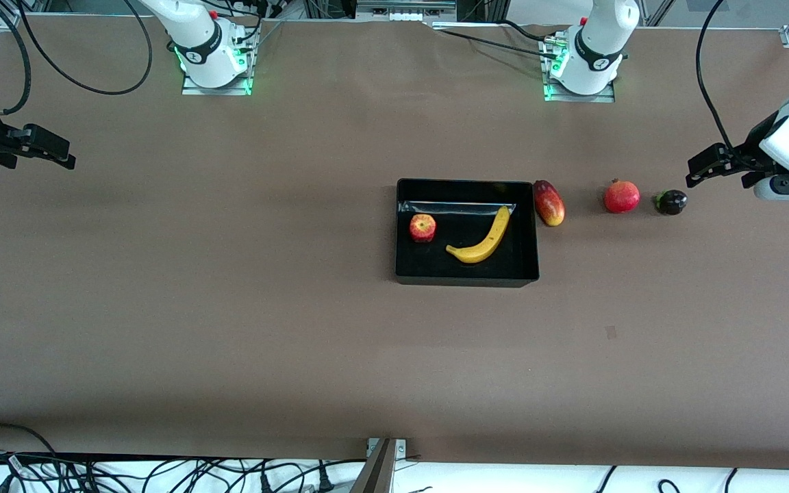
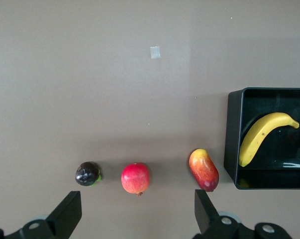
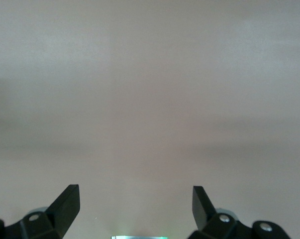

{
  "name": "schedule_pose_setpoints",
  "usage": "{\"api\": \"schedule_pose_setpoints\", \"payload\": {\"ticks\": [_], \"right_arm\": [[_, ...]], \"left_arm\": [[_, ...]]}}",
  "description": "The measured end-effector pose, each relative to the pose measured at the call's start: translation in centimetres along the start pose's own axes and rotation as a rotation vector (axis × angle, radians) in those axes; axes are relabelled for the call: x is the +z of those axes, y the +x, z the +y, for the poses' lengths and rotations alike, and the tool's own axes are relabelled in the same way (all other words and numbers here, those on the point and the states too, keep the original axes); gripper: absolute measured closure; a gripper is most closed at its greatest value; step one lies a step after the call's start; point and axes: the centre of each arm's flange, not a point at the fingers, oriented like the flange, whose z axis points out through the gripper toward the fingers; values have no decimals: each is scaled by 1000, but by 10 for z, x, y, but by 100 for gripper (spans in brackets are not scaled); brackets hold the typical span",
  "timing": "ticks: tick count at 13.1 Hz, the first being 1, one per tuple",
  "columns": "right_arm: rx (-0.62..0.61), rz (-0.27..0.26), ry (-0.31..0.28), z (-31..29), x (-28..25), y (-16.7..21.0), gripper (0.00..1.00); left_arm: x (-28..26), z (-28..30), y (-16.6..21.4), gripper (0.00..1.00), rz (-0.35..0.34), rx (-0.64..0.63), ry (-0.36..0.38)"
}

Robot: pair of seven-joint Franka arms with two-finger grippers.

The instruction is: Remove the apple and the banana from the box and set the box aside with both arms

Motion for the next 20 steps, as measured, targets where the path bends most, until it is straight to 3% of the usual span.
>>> {"api": "schedule_pose_setpoints", "payload": {"ticks": [9,20], "right_arm": [[0,0,0,0,0,0,0],[0,-1,0,0,0,0,0]], "left_arm": [[-12,-1,2,0,23,1,3],[-1,22,5,0,-3,44,6]]}}
